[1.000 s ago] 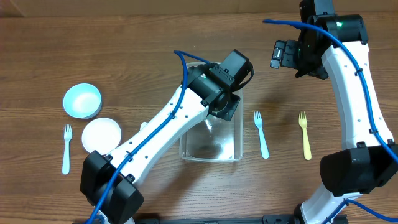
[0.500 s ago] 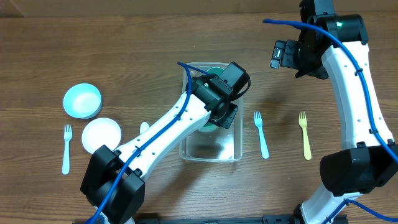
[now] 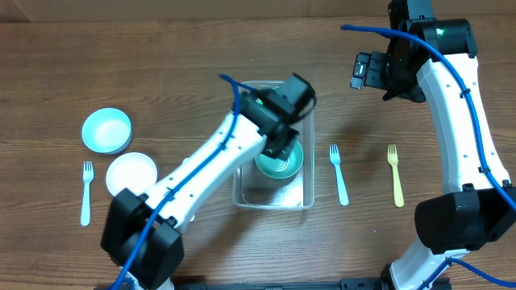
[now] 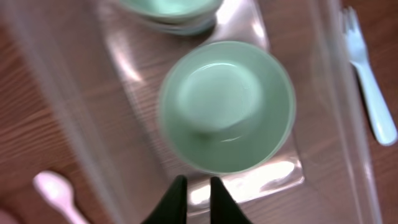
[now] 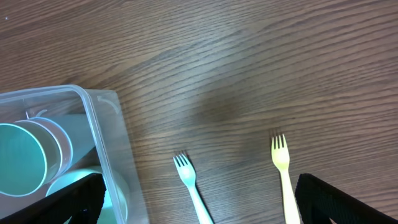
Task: Pack container
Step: 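Carry the teal bowl into the container's front and release it, then move left gripper to the pink bowl and grasp its rim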
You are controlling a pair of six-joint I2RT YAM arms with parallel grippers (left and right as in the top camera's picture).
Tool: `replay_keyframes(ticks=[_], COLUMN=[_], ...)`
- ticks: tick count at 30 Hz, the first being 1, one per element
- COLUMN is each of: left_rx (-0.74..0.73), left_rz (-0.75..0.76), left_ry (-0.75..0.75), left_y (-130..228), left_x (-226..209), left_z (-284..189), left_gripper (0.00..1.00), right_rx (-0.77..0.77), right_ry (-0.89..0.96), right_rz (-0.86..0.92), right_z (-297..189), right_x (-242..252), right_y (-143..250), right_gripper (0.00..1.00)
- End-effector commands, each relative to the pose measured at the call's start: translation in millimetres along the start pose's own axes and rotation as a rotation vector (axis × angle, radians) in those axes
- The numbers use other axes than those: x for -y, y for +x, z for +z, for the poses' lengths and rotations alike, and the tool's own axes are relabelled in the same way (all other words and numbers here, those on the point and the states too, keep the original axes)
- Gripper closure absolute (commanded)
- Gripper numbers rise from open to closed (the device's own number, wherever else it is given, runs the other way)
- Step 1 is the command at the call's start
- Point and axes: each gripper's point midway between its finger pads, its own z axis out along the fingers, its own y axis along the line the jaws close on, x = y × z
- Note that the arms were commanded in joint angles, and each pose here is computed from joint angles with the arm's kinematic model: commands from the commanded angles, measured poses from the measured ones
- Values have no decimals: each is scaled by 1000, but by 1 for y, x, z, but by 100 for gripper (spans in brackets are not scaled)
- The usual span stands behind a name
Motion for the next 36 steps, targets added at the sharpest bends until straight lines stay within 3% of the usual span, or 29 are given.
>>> replay_keyframes(ticks=[1, 6, 10, 17, 22, 28, 36], left_rx=[155, 85, -14, -110, -210, -231, -166], left_rz=[-220, -436, -524, -808, -1086, -1161, -1200], left_ry=[-67, -132, -194, -283, -326, -328, -335], left_y=[-21, 8, 35, 79, 129, 153, 157], left_x=[-66, -131, -165, -211, -230, -242, -258], left_z=[-64, -78, -68, -20, 15, 40, 61], left_gripper=[78, 58, 58, 58, 68, 67, 62], right_rx=[65, 65, 65, 65, 65, 65, 65], right_ry=[-15, -15, -15, -15, -15, -15, -15], right_rz=[9, 9, 9, 9, 9, 9, 9], right_z=[-21, -21, -21, -21, -21, -21, -21], right_x=[1, 1, 1, 1, 1, 1, 1], right_y=[-8, -8, -8, -8, -8, -8, -8], right_gripper=[0, 0, 0, 0, 0, 0, 0])
